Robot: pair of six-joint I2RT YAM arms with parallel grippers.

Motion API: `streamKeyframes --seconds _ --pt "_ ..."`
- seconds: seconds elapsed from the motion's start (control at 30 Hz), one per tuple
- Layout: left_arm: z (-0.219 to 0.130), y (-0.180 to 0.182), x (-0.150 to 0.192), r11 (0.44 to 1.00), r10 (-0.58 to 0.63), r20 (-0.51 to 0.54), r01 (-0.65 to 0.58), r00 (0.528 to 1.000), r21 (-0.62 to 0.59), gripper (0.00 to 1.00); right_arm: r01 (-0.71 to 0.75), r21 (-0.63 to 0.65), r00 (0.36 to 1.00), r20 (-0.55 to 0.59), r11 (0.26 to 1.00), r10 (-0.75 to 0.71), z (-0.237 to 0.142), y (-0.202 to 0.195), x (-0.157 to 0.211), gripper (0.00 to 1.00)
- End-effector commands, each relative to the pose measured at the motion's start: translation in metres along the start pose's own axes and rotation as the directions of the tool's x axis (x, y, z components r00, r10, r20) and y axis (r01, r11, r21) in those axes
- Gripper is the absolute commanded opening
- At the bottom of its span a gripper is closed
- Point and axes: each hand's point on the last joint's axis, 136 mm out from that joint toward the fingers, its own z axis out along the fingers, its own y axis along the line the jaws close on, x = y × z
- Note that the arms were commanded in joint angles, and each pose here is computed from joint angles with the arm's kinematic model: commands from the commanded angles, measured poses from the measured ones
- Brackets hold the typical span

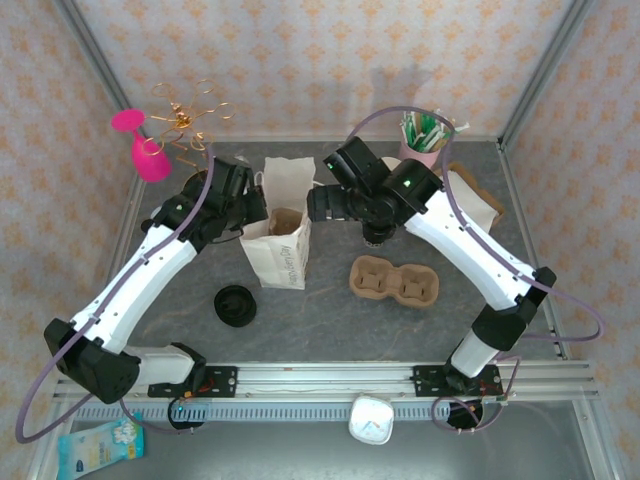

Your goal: Pack the takeout coffee

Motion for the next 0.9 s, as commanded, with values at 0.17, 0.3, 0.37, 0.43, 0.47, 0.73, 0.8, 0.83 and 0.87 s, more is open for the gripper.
streamKeyframes --seconds 0.17,0.3,0.37,0.43,0.47,0.73,0.8,0.83,0.87 --pt "-0.017 0.0 -0.023 0.995 -0.089 0.086 0.086 0.992 0.04 0.35 -0.036 0.051 0.998 0.055 0.998 0.033 -0.009 -0.018 -0.016 1.0" --pt "-0.022 0.006 -0.026 0.998 -0.063 0.095 0.061 0.994 0.025 0.41 -0.134 0.123 0.988 0.092 0.983 0.123 -0.016 -0.052 -0.028 1.0" --pt "-0.023 0.004 -0.025 0.998 -0.05 0.083 0.046 0.995 0.048 0.42 -0.177 0.159 0.982 0.1 0.971 0.163 -0.014 -0.075 -0.03 1.0" --pt "-0.024 0.003 -0.024 0.997 -0.046 0.077 0.041 0.996 0.06 0.42 -0.206 0.209 0.977 0.098 0.956 0.19 -0.005 -0.096 -0.028 1.0" --pt "-0.025 0.003 -0.025 0.998 -0.014 0.082 0.01 0.997 0.055 0.42 -0.214 0.226 0.976 0.092 0.95 0.198 0.001 -0.103 -0.027 1.0" --pt "-0.026 -0.001 -0.022 0.994 0.075 0.052 -0.078 0.996 0.072 0.39 -0.267 0.293 0.96 -0.003 0.918 0.28 0.076 -0.146 0.001 1.0" --pt "-0.027 0.001 -0.022 0.994 0.087 0.052 -0.09 0.995 0.065 0.39 -0.259 0.293 0.96 -0.024 0.92 0.278 0.09 -0.147 0.004 1.0" --pt "-0.026 0.002 -0.021 0.994 0.09 0.048 -0.093 0.995 0.062 0.39 -0.258 0.295 0.959 -0.036 0.92 0.28 0.097 -0.148 0.005 1.0" --pt "-0.025 0.002 -0.02 0.994 0.093 0.043 -0.095 0.995 0.06 0.4 -0.255 0.302 0.958 -0.049 0.918 0.283 0.104 -0.15 0.007 1.0"
